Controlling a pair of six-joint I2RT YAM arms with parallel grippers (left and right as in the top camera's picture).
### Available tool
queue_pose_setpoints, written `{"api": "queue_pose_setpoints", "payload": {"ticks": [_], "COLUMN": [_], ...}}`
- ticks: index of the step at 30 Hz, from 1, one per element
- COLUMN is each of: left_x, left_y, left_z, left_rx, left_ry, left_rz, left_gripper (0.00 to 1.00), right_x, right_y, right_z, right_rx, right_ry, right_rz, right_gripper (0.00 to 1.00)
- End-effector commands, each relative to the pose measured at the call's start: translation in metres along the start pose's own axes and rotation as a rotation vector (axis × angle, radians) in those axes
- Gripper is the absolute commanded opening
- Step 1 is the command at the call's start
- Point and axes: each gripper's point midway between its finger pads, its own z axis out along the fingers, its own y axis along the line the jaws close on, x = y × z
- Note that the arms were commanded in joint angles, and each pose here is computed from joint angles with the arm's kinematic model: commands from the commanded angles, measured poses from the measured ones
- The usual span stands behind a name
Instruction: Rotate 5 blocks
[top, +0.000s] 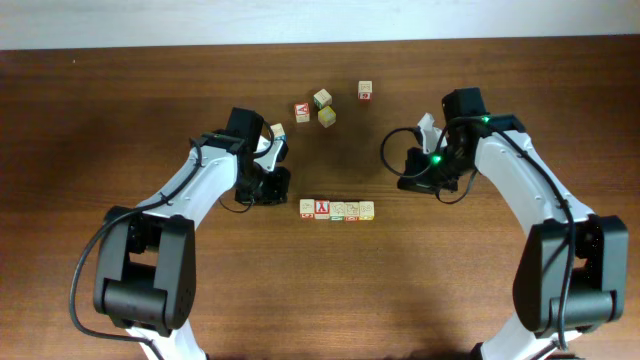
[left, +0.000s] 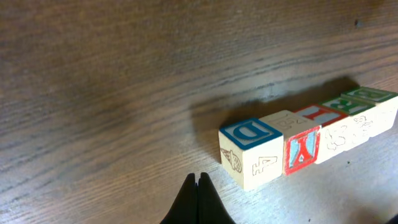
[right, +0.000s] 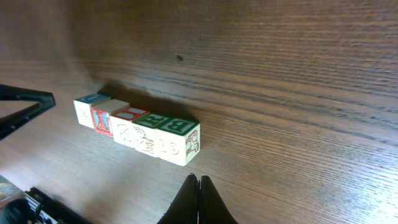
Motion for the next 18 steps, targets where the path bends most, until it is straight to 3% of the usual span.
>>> {"api": "queue_pose_setpoints", "payload": {"ticks": [1,18], "left_x": [0.007,0.009], "left_y": [-0.001,-0.017], "left_z": [0.007,0.024], "left_rx": [0.008,-0.014], "left_ry": [0.01,-0.007], "left_rz": [0.028,0.11], "left_gripper": [0.0,0.0], "right_x": [0.005,0.005], "right_y": [0.0,0.003], "right_z": [0.01,0.012], "right_rx": [-0.002,-0.003], "right_ry": [0.031,0.028], "right_rz": [-0.008,-0.017], "right_gripper": [0.04,0.04]}}
